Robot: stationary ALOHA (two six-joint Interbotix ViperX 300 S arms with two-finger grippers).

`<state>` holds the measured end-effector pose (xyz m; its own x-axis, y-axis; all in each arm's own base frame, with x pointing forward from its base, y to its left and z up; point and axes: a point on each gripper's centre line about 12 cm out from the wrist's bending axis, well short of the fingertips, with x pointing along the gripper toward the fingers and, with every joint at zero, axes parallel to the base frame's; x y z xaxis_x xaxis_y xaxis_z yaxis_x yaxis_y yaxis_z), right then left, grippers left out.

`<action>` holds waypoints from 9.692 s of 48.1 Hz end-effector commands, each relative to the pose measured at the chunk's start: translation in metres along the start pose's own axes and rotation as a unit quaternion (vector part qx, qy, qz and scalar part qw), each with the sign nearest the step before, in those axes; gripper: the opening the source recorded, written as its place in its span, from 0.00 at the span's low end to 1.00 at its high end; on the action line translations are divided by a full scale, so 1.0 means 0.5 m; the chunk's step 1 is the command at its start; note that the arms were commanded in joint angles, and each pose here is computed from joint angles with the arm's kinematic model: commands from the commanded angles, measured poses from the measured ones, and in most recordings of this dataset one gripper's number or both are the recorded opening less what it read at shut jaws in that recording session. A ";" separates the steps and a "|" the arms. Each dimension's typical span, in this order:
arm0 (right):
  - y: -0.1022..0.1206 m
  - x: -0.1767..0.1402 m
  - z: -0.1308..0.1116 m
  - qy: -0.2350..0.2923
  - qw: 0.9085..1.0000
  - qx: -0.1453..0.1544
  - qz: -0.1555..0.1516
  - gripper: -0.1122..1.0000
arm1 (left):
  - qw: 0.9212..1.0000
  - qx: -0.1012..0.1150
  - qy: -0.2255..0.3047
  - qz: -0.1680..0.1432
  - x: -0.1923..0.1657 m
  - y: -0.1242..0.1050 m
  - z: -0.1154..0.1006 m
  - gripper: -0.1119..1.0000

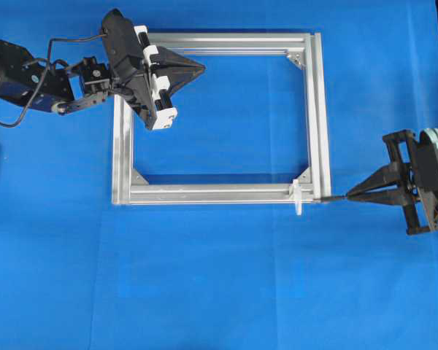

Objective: Insert the wire through the string loop located on the right side.
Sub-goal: 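Lift the cable and move the right gripper toward the white zip-tie loop, then push the USB plug leftward through the white zip-tie loop, then move the left gripper down and right toward the protruding USB plug, then close the left gripper on the USB plug past the loop, then open the right gripper and pull the cable leftward with the left gripper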

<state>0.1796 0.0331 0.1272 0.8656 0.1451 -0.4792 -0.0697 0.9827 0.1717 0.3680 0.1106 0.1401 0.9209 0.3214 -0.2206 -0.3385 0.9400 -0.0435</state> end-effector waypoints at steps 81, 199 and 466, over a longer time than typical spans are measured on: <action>-0.010 0.002 0.010 -0.009 1.000 0.006 -0.013 0.07 | 1.000 0.000 -0.024 -0.004 -0.001 -0.006 0.033 0.10; 0.000 0.150 0.074 -0.025 1.000 -0.002 -0.018 0.07 | 0.981 0.031 -0.005 -0.192 -0.067 -0.294 0.004 0.10; -0.003 0.149 0.056 0.011 1.000 0.003 -0.024 0.95 | 0.977 0.052 0.092 -0.186 0.078 -0.354 -0.009 0.17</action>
<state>0.2541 0.0388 0.1101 0.8448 0.0995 -0.5258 -0.0220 0.9882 0.1516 0.4723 -0.0440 0.1042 0.8991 -0.0575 -0.4340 0.0372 0.9978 -0.0552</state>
